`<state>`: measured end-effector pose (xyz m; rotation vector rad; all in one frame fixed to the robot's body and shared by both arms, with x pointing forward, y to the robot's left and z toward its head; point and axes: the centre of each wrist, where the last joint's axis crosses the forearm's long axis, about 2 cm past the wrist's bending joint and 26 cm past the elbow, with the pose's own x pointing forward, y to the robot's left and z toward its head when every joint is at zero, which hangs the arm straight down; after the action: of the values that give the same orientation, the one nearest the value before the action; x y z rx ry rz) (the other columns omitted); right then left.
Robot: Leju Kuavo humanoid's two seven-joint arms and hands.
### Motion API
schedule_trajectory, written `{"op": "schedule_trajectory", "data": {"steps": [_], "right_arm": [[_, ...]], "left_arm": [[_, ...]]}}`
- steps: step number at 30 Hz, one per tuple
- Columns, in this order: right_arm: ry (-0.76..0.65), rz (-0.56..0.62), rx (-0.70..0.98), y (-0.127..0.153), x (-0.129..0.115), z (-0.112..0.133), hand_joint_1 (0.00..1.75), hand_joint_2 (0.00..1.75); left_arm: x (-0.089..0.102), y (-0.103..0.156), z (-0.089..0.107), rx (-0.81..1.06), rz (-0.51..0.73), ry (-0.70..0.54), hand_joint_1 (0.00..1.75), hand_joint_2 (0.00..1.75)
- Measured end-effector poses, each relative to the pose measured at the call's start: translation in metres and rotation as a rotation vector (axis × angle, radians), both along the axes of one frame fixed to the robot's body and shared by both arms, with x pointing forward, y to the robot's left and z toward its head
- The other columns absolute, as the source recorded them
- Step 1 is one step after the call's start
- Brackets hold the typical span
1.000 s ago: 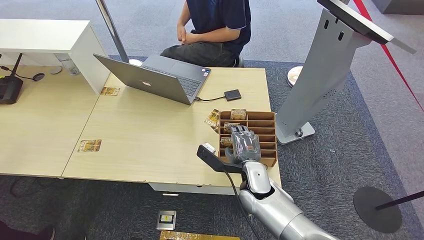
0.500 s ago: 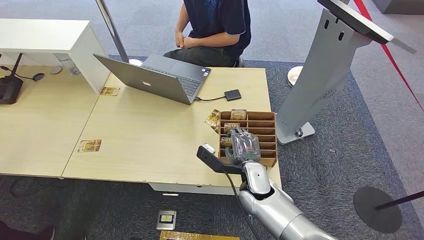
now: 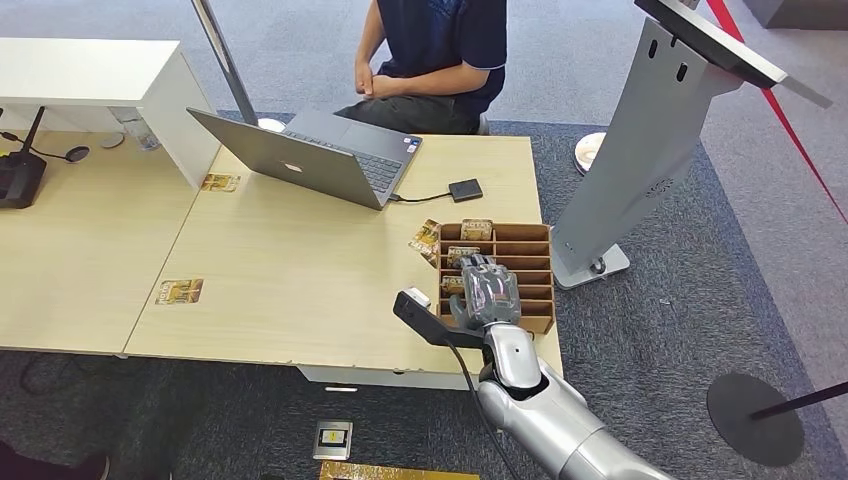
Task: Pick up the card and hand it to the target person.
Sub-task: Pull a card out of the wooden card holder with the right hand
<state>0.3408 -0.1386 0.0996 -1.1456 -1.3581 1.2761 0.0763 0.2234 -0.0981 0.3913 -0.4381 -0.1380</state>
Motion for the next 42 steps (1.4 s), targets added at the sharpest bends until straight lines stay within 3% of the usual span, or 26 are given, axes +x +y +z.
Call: {"op": "schedule_trajectory", "data": {"steps": [8,21,26,35,42], "right_arm": [[0.001,-0.004,0.001,-0.0001,-0.0009,-0.0010,0.89,1.75],[0.002,-0.007,0.005,-0.0004,-0.0012,-0.0014,0.91,1.75],[-0.005,-0.005,0.011,-0.0006,-0.0012,-0.0013,1.15,1.75],[-0.023,-0.001,0.021,-0.0023,-0.0010,-0.0014,1.75,1.75],[-0.054,0.009,0.030,-0.0031,-0.0014,-0.0015,1.75,1.75]], "left_arm": [[0.0000,0.0001,0.0000,-0.001,-0.002,0.000,0.00,0.00],[0.0000,0.0001,0.0000,-0.002,-0.003,0.000,0.00,0.00],[0.0000,0.0001,-0.0001,-0.002,-0.002,0.000,0.00,0.00],[-0.0001,0.0004,-0.0001,-0.003,-0.001,-0.005,0.00,0.00],[-0.0003,0.0008,-0.0002,-0.003,0.001,-0.005,0.00,0.00]]}}
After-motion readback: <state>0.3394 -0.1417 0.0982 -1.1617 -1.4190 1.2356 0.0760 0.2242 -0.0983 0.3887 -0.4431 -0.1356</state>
